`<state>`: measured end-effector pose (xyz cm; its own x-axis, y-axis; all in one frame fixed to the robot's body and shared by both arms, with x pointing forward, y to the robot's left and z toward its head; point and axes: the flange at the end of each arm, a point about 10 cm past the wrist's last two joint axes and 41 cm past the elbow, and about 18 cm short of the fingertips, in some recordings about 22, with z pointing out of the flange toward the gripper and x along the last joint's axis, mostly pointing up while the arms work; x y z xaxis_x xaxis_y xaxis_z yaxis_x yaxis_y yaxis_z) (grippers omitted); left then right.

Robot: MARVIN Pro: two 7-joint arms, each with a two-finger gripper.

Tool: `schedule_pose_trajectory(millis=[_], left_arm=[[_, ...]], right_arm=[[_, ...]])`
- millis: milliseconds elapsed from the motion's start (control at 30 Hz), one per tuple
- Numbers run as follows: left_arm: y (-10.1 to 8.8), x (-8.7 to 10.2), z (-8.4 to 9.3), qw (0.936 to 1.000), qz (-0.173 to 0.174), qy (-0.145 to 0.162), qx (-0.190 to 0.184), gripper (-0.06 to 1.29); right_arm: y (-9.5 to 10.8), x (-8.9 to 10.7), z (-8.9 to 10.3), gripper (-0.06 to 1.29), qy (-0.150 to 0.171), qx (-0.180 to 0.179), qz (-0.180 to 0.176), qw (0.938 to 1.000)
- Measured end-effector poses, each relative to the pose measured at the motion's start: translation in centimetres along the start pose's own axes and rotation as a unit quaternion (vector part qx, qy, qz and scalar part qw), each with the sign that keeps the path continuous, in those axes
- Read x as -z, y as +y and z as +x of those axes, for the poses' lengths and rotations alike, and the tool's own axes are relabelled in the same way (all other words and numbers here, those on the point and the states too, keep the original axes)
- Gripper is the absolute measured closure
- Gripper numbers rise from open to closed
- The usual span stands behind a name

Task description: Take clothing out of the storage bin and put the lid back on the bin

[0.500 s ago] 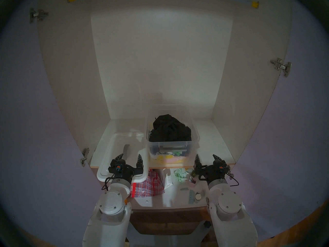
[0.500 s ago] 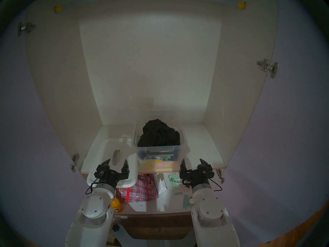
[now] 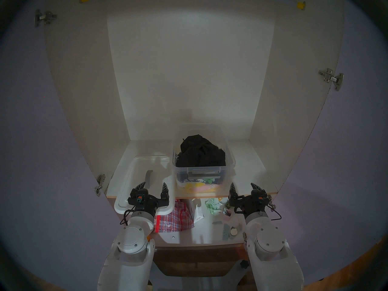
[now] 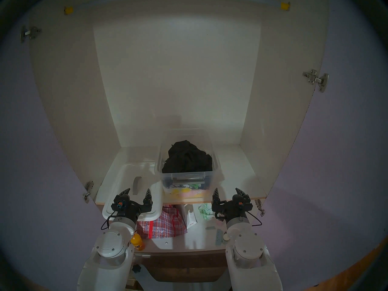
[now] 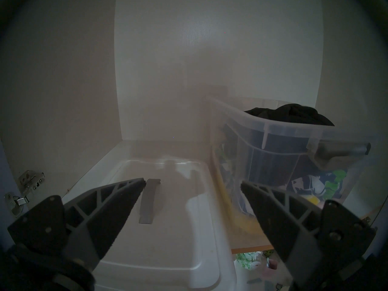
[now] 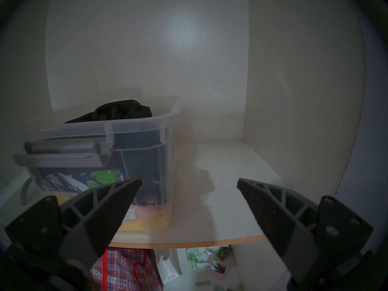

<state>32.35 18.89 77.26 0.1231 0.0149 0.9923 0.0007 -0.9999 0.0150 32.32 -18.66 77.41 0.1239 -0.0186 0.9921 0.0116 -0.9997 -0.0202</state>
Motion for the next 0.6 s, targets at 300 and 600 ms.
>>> schedule_pose_trajectory(millis=[300, 600], left_arm=[[0.0, 0.0, -0.1, 1.0000, 0.000, -0.001, 0.000, 0.00], [0.0, 0.0, -0.2, 1.0000, 0.001, -0.002, 0.000, 0.00]], right_arm=[[-0.4, -0.5, 0.8, -0.02, -0.028, -0.024, 0.013, 0.9992], [-2.0, -2.7, 6.8, -0.02, -0.051, -0.076, 0.053, 0.9943]])
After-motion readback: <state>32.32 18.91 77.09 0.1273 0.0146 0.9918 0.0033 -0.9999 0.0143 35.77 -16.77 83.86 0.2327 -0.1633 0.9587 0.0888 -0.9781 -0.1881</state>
